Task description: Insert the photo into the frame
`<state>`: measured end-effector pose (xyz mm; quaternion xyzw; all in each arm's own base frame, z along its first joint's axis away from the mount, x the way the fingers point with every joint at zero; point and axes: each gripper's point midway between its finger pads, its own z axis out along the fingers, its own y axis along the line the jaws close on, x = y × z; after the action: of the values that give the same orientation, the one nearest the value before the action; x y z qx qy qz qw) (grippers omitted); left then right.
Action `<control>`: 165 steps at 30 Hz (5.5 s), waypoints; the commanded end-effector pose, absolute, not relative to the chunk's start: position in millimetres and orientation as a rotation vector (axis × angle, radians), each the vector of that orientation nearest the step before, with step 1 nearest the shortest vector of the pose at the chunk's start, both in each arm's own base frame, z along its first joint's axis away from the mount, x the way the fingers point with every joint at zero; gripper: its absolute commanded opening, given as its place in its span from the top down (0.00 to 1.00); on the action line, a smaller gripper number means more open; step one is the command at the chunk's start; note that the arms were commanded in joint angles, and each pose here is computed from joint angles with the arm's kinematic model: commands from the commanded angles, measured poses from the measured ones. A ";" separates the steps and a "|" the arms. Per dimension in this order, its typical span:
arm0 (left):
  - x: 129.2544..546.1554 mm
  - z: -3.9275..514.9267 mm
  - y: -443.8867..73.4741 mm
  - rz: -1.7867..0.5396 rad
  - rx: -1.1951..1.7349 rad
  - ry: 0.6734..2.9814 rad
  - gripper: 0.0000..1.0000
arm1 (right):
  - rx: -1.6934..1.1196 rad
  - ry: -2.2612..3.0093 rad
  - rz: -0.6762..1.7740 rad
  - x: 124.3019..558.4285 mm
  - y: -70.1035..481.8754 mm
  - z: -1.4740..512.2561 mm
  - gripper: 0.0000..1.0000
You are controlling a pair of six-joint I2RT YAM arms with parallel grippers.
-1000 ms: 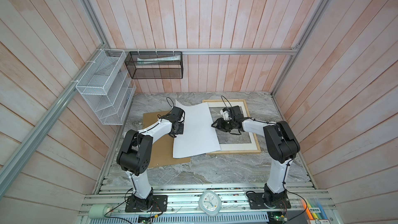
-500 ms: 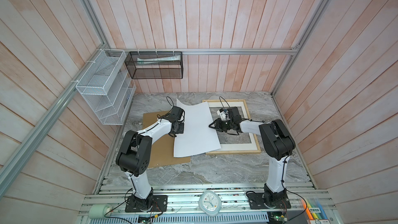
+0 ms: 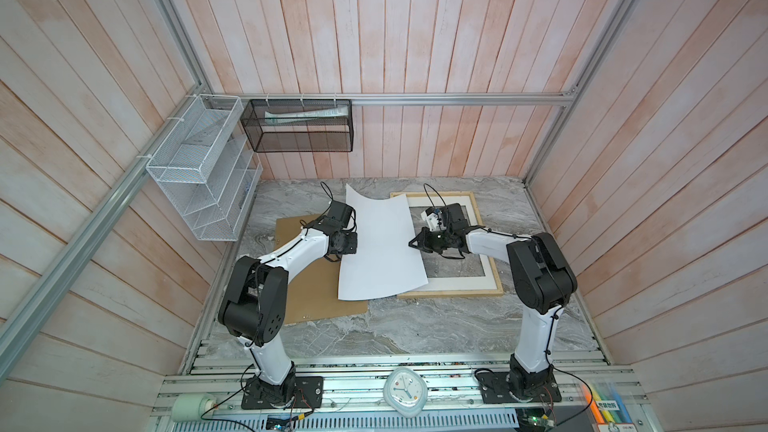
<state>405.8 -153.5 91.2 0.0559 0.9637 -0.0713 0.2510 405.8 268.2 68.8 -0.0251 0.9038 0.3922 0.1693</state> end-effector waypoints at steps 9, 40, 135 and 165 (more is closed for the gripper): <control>425.6 164.7 -217.4 -0.702 0.086 2.423 1.00 | -0.096 2.477 0.965 410.2 220.2 144.3 1.00; 444.1 96.1 -340.8 -0.926 0.124 2.448 0.93 | -0.036 2.647 0.490 416.6 76.1 121.4 1.00; 429.7 121.0 -216.1 -0.421 -0.005 2.470 0.63 | 0.098 2.714 0.230 413.9 36.2 80.7 0.59; 372.0 72.5 -143.0 -0.038 -0.175 2.643 0.62 | 0.122 2.685 0.298 413.1 43.4 82.7 0.51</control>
<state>381.6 -157.4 71.5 -0.0470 0.9670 -0.0351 0.2481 414.2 37.3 74.8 0.0423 0.9734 0.0878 0.2074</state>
